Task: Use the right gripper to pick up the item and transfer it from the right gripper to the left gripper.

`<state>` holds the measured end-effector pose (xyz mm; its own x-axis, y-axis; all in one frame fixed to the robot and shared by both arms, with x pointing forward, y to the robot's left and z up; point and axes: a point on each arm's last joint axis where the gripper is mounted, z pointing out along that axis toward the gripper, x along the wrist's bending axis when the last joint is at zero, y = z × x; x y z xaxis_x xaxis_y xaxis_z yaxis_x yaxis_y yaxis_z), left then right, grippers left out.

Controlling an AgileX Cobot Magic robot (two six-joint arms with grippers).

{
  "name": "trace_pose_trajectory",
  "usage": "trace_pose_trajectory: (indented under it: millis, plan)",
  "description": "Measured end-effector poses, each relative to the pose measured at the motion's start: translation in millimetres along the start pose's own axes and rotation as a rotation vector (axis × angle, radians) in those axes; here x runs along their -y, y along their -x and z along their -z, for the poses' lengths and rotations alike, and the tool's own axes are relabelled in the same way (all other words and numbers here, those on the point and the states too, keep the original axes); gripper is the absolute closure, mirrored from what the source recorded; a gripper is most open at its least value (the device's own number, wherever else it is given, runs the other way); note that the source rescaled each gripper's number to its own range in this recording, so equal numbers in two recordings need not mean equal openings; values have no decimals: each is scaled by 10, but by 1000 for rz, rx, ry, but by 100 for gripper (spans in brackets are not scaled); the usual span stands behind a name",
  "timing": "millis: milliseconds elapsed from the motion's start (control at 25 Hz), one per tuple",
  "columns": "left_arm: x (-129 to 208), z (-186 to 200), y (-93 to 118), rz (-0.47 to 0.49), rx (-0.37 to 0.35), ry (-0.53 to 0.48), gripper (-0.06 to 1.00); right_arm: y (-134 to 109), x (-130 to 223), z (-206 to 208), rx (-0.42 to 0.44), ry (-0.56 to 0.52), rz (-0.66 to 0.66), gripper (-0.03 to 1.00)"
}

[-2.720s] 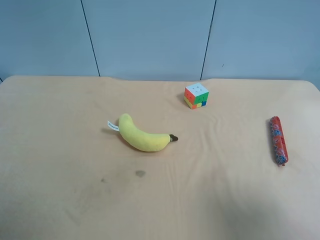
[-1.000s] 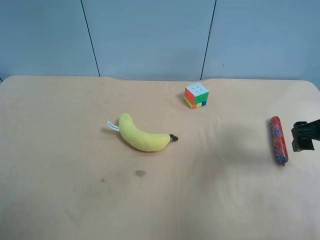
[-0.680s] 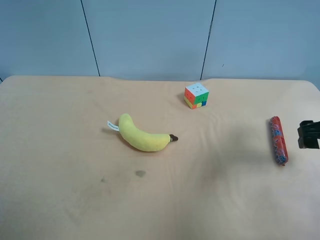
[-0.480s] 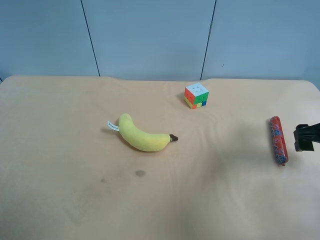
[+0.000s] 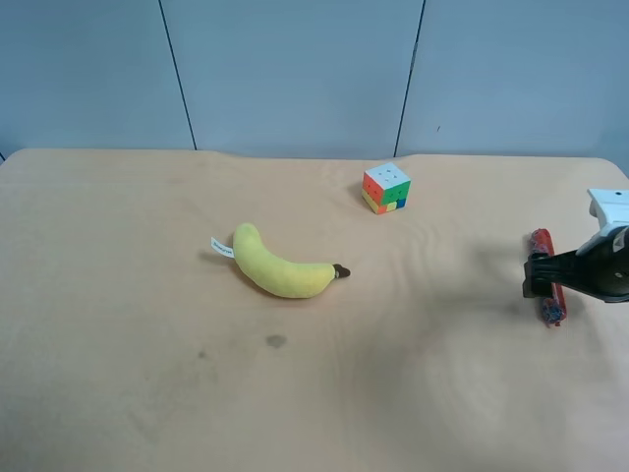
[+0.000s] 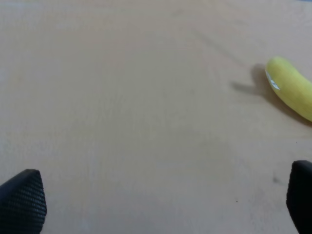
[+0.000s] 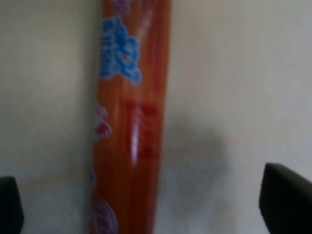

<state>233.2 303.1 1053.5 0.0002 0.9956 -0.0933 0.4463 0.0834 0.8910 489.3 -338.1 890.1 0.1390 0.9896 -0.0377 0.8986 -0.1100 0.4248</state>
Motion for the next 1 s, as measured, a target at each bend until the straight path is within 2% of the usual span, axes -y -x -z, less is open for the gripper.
trace_pose_trajectory:
  millis: [200,720,1000]
  plan:
    - [0,0,0,0,0,0,-5,-34,-6,-149,-31,39,-17,-1]
    - [0,0,0,0,0,0,-5,-169,-53,-162,-74,103,-13,2]
    - [0,0,0,0,0,0,-5,-311,11,-272,-105,80,-13,2]
